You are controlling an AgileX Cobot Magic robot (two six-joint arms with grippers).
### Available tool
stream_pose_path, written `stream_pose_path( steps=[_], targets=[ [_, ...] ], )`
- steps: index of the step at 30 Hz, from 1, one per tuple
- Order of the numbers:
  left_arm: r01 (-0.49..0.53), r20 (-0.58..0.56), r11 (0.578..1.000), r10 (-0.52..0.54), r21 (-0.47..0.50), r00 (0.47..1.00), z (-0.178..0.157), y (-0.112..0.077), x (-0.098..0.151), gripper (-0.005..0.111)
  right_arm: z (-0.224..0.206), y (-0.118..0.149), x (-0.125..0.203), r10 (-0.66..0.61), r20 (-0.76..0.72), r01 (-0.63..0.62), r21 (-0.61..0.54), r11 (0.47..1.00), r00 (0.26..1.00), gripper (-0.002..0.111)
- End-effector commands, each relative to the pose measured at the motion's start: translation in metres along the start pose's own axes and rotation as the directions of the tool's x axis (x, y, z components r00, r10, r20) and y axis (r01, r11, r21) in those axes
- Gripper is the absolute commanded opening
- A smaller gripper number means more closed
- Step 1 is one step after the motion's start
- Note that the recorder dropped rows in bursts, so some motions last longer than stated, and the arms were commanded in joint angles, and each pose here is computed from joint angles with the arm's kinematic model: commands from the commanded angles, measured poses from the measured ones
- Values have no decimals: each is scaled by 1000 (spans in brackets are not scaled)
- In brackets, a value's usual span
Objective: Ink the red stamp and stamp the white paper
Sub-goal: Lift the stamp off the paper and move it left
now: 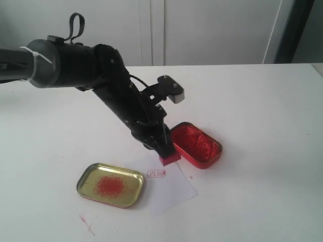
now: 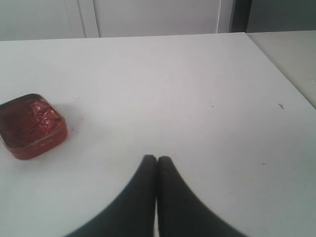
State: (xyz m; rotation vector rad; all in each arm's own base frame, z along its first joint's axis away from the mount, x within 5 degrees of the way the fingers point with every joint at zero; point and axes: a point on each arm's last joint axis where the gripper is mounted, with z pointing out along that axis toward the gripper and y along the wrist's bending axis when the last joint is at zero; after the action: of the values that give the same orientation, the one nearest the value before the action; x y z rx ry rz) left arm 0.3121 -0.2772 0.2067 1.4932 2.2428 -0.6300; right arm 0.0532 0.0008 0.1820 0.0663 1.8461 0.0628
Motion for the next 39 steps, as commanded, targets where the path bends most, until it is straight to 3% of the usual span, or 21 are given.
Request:
stream_pose_path(
  steps=[1, 11, 24, 33, 39],
  targets=[
    [120, 65, 991, -124, 59, 990, -17, 15, 5, 0, 0, 0, 0, 6, 13, -6, -2, 1000, 1000, 0],
    [160, 287, 947, -241, 278, 927, -56, 51, 16, 0, 0, 0, 0, 6, 13, -6, -2, 1000, 1000, 0],
    [286, 269, 896, -384, 340, 883, -83, 94, 58, 0, 0, 0, 0, 6, 13, -6, -2, 1000, 1000, 0],
    [433, 190, 813, -531, 390, 826, -62, 113, 78, 0, 0, 0, 0, 6, 13, -6, -2, 1000, 1000, 0],
    [491, 163, 786, -578, 375, 800, -46, 122, 86, 0, 0, 0, 0, 6, 13, -6, -2, 1000, 1000, 0]
  ],
)
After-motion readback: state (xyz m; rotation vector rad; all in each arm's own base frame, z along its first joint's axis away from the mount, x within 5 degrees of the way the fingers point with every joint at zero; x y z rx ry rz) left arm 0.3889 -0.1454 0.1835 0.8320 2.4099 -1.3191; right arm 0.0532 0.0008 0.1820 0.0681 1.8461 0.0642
